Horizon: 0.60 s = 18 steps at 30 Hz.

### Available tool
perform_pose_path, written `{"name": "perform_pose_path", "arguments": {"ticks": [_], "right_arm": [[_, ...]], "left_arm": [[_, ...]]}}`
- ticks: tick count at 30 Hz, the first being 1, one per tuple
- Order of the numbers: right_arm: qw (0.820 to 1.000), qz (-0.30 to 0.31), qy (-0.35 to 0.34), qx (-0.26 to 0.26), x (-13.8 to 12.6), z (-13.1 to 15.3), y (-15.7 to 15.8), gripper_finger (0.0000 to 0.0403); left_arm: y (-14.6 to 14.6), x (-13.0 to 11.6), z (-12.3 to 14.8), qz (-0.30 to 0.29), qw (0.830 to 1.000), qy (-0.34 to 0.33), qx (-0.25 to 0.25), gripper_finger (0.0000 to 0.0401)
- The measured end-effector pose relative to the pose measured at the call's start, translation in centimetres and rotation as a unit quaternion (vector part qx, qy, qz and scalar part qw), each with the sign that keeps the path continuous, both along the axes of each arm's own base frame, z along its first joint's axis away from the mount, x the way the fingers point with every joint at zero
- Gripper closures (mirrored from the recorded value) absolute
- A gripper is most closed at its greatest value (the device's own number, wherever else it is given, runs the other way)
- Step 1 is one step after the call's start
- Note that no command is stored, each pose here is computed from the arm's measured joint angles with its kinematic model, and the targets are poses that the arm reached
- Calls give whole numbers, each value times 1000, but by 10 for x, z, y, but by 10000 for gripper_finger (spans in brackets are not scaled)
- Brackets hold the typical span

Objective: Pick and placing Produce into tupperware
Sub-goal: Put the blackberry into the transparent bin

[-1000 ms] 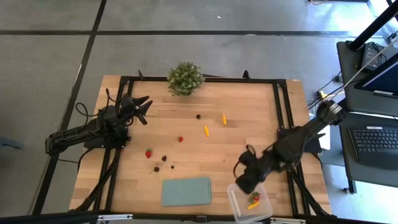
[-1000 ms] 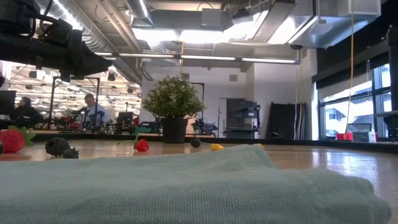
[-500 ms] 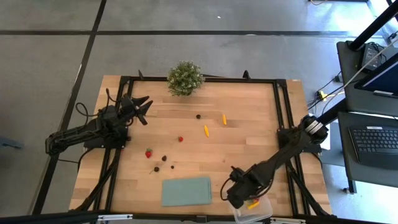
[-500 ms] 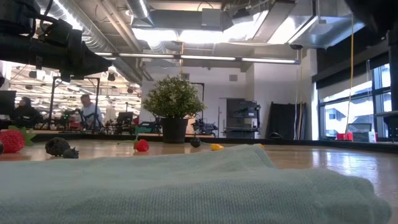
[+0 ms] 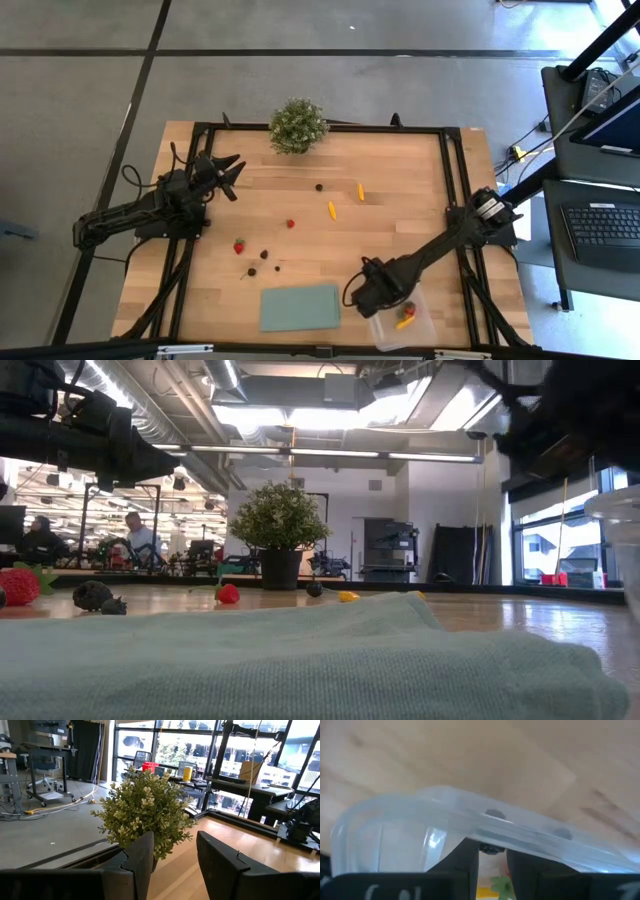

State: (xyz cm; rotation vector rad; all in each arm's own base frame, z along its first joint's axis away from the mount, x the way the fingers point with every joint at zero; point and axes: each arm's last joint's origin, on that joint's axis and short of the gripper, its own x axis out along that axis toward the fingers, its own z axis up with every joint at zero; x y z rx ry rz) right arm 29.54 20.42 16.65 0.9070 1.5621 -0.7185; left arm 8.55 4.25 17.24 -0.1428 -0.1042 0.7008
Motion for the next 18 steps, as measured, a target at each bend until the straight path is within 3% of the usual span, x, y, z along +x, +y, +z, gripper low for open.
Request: {"name": "perform_pose_path", "arguments": {"ticks": [12,18], "right_arm": [[996,-83,14,-32,14,0,-32,318],[995,-95,0,-25,22,0,-39,301]], "left_arm": [[0,0,0,-5,1000,0,0,258],[-1,1,0,-20,1000,1,0,258]]}}
